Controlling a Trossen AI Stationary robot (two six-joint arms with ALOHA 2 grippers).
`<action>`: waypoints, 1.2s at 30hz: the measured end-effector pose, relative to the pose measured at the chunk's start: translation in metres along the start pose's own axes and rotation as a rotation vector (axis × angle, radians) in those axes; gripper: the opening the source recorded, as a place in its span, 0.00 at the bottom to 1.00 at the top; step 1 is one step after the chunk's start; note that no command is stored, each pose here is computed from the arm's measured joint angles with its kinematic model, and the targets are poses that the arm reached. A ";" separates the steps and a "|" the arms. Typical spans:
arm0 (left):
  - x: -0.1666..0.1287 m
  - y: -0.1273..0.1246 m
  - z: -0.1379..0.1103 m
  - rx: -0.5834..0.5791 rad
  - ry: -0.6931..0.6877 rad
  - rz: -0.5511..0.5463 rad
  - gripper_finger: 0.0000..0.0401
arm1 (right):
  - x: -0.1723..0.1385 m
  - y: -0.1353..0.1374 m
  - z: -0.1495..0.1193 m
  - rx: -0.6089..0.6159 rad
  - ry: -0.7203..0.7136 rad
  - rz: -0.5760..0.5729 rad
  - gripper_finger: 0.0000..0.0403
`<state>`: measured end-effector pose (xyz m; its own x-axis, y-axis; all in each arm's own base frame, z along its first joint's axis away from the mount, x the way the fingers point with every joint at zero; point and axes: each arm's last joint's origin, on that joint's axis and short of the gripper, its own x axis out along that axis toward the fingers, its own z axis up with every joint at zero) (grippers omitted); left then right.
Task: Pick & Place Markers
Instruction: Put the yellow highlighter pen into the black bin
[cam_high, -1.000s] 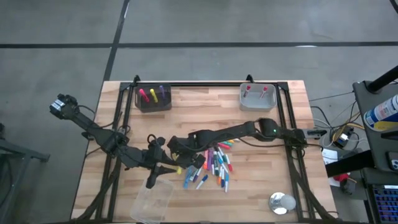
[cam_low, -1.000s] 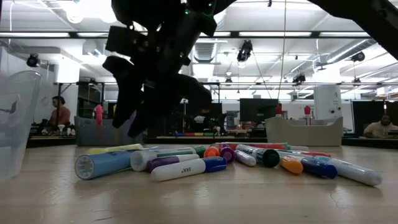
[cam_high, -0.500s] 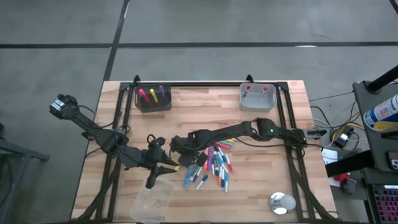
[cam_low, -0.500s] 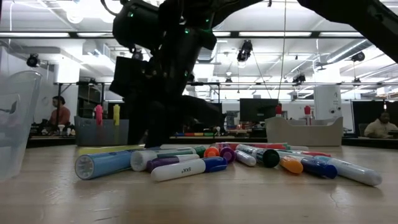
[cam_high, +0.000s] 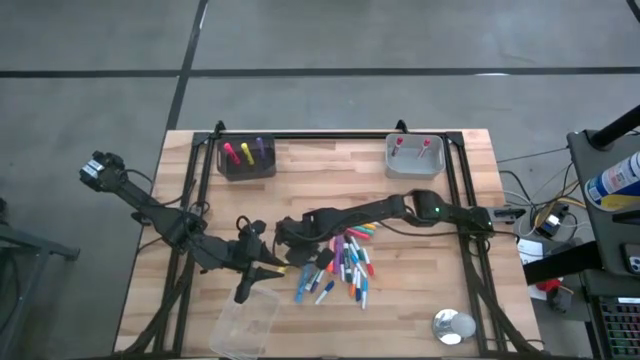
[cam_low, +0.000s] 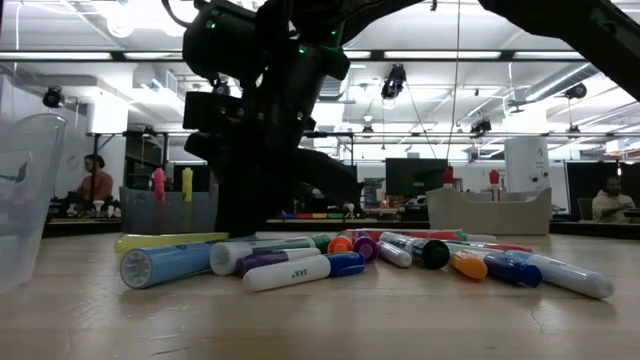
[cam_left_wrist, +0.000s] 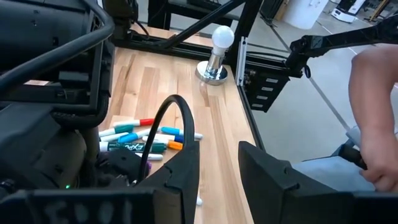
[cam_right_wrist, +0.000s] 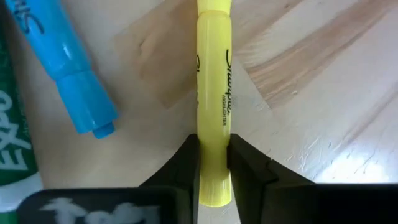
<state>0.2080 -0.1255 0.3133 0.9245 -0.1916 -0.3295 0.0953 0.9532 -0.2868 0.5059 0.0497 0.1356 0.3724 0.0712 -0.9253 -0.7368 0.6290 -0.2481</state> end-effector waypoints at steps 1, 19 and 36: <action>0.000 0.000 0.000 0.000 0.001 0.001 0.29 | 0.000 -0.001 0.000 0.020 0.000 -0.001 0.13; -0.012 -0.005 0.022 0.036 -0.088 -0.018 0.29 | -0.049 -0.016 0.011 0.400 -0.016 -0.020 0.13; -0.067 0.020 0.028 0.020 -0.050 0.165 0.29 | -0.088 -0.019 0.017 0.671 -0.074 -0.051 0.13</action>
<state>0.1587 -0.0870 0.3550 0.9454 -0.0211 -0.3253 -0.0520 0.9753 -0.2146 0.4964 0.0445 0.2261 0.4526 0.0661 -0.8892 -0.2157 0.9758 -0.0372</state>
